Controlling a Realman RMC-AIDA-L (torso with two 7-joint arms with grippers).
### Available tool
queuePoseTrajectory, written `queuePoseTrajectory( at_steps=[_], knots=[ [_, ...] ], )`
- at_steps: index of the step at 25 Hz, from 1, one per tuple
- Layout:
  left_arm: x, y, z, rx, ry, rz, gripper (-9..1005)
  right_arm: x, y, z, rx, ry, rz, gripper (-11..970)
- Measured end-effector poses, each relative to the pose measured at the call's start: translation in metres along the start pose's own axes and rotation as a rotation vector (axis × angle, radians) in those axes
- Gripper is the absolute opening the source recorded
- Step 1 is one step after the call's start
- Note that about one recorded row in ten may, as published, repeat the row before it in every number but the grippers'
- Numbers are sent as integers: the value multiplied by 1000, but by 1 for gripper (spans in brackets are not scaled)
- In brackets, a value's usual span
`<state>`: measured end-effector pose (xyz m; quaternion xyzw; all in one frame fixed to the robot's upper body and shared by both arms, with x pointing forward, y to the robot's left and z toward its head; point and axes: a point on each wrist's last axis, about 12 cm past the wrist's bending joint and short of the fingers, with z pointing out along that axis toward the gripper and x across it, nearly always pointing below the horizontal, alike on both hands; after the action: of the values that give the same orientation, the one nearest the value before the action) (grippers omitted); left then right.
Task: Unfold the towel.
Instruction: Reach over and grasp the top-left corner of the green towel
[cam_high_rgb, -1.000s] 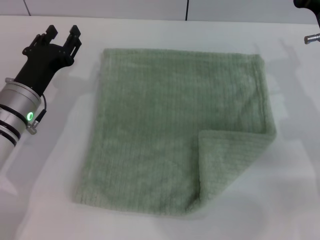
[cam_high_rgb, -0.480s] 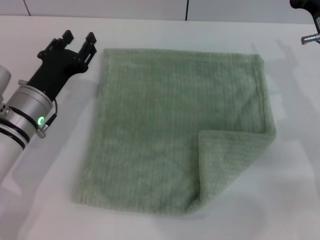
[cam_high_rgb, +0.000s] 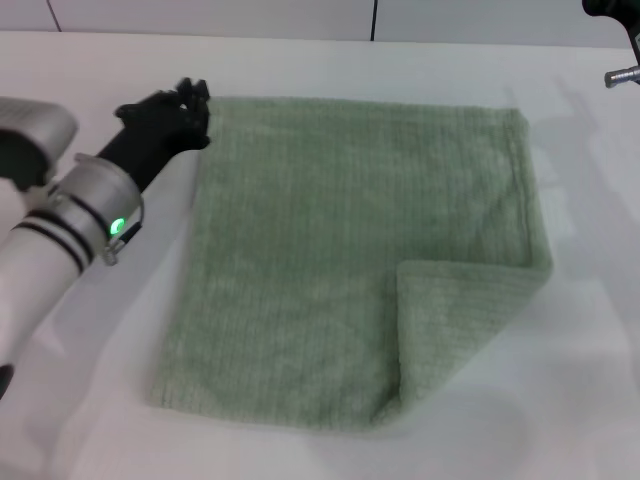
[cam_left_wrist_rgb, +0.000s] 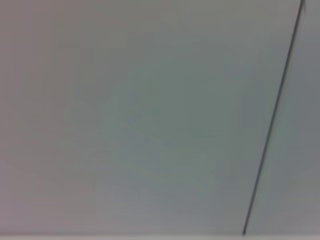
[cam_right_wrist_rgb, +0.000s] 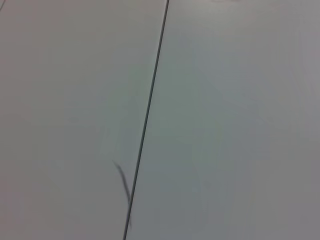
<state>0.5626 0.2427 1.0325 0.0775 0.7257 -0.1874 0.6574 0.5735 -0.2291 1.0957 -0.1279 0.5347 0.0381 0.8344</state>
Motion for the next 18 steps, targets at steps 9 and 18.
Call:
queuePoseTrajectory(
  at_steps=[9, 18],
  knots=[
    [5, -16, 44, 9, 258, 68, 64, 1, 2, 2, -8, 8, 4, 700],
    [9, -21, 47, 17, 319, 98, -2, 2, 6, 4, -22, 33, 26, 701]
  ],
)
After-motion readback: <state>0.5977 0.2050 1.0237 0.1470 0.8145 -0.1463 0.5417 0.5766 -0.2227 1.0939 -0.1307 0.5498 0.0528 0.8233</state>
